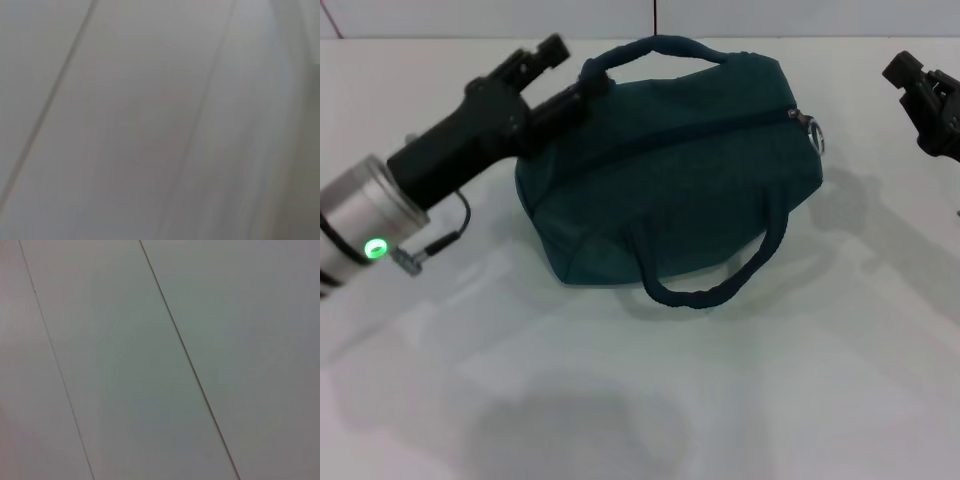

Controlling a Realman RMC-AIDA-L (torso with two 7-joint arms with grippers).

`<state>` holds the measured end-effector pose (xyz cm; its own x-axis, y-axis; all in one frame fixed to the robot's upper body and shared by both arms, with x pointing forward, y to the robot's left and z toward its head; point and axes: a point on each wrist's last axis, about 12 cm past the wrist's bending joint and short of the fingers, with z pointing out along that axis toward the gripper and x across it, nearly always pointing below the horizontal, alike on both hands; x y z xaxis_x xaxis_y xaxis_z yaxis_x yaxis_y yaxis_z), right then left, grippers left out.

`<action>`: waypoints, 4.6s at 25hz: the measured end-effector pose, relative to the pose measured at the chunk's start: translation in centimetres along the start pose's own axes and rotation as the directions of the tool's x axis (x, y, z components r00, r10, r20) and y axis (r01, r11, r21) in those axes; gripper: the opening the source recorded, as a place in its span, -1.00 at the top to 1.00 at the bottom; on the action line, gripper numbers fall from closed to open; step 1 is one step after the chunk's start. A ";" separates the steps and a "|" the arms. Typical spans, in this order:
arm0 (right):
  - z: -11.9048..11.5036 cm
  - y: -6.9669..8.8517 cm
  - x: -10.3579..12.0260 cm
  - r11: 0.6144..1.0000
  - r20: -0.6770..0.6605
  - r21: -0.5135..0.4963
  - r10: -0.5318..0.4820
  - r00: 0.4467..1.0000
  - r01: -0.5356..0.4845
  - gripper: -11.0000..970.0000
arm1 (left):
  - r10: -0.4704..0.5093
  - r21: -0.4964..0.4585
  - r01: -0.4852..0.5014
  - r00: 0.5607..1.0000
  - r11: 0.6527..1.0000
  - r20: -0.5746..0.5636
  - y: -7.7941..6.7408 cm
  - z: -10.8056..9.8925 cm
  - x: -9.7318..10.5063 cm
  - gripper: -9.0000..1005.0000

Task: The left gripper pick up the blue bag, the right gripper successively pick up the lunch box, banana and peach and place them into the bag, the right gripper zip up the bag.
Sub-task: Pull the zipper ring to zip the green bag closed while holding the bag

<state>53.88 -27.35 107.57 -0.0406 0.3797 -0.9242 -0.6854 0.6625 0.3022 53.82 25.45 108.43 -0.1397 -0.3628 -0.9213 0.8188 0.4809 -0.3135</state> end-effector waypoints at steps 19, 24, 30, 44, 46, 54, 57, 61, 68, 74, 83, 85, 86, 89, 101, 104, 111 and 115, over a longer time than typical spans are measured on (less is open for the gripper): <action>-0.3 0.0 0.4 1.000 -0.015 0.011 0.007 1.000 -0.007 0.93 | 0.020 0.174 0.068 0.889 0.982 -0.458 1.1 11.2 -2.8 -0.74; -0.5 0.0 0.5 1.000 -0.020 0.017 0.012 1.000 -0.012 0.93 | 0.021 0.158 0.058 0.888 0.986 -0.459 1.2 11.4 -2.7 -0.69; -0.7 0.2 0.8 1.000 -0.044 0.003 0.009 0.999 -0.009 0.92 | 0.028 0.134 0.037 0.890 0.990 -0.455 1.6 10.9 -2.5 -0.38; -1.5 0.7 1.7 0.990 -0.129 -0.070 -0.128 0.983 0.120 0.73 | 0.043 0.121 0.014 0.891 0.993 -0.452 1.7 11.1 -1.8 0.54; -1.7 0.7 1.8 0.988 -0.131 -0.071 -0.145 0.981 0.137 0.67 | 0.038 0.118 0.016 0.896 0.993 -0.443 1.7 11.0 -1.9 0.63; -1.7 0.6 2.1 0.986 -0.159 -0.069 -0.159 0.974 0.150 0.60 | 0.044 0.163 0.026 0.909 0.986 -0.414 1.1 11.1 -2.0 0.78; -1.3 0.5 2.3 0.984 -0.189 -0.079 -0.170 0.967 0.157 0.59 | 0.037 0.172 0.035 0.915 0.984 -0.401 1.0 11.1 -2.2 0.80; -0.5 0.4 2.5 0.981 -0.219 -0.092 -0.188 0.957 0.171 0.49 | 0.026 0.180 0.048 0.921 0.983 -0.389 0.8 11.1 -2.3 0.83; 0.6 1.2 2.5 0.974 -0.208 -0.151 -0.197 0.958 0.168 0.33 | 0.019 0.178 0.054 0.922 0.983 -0.386 0.7 11.2 -2.2 0.86; 0.0 1.7 2.2 0.972 -0.172 -0.173 -0.190 0.967 0.160 0.34 | 0.007 0.147 0.053 0.924 0.988 -0.381 1.0 10.9 -2.0 0.86; -0.4 2.3 1.9 0.968 -0.144 -0.217 -0.160 0.976 0.127 0.34 | 0.003 0.144 0.056 0.925 0.988 -0.381 0.9 10.9 -1.6 0.86; -0.4 2.3 1.8 0.968 -0.142 -0.221 -0.153 0.978 0.119 0.34 | 0.002 0.141 0.056 0.925 0.988 -0.381 0.9 10.8 -1.6 0.86; -0.6 2.4 1.9 0.968 -0.141 -0.223 -0.151 0.978 0.117 0.34 | 0.001 0.139 0.056 0.924 0.989 -0.381 0.9 10.8 -1.5 0.86; -1.6 2.3 1.9 0.972 -0.143 -0.203 -0.145 0.979 0.114 0.34 | -0.002 0.134 0.058 0.924 0.989 -0.381 1.0 10.5 -1.4 0.86; -3.6 1.9 1.6 0.984 -0.111 -0.130 -0.139 0.984 0.124 0.35 | -0.007 0.124 0.057 0.927 0.991 -0.374 1.0 10.2 -1.3 0.87; -2.9 1.8 1.6 0.982 -0.113 -0.140 -0.146 0.983 0.130 0.35 | -0.001 0.136 0.056 0.929 0.989 -0.371 0.8 10.5 -1.3 0.87; -1.3 1.8 1.5 0.974 -0.124 -0.177 -0.164 0.979 0.140 0.35 | 0.003 0.142 0.054 0.929 0.988 -0.370 0.7 10.7 -1.1 0.86; -0.6 2.0 1.6 0.969 -0.143 -0.205 -0.167 0.976 0.135 0.35 | 0.001 0.139 0.054 0.929 0.989 -0.371 0.7 10.7 -1.0 0.86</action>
<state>52.04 -25.76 106.55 -0.0294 0.1675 -0.9854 -0.8192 0.5609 0.1198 60.50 17.66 111.60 -0.3350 -0.0404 -0.9414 0.8796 0.3448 -0.3278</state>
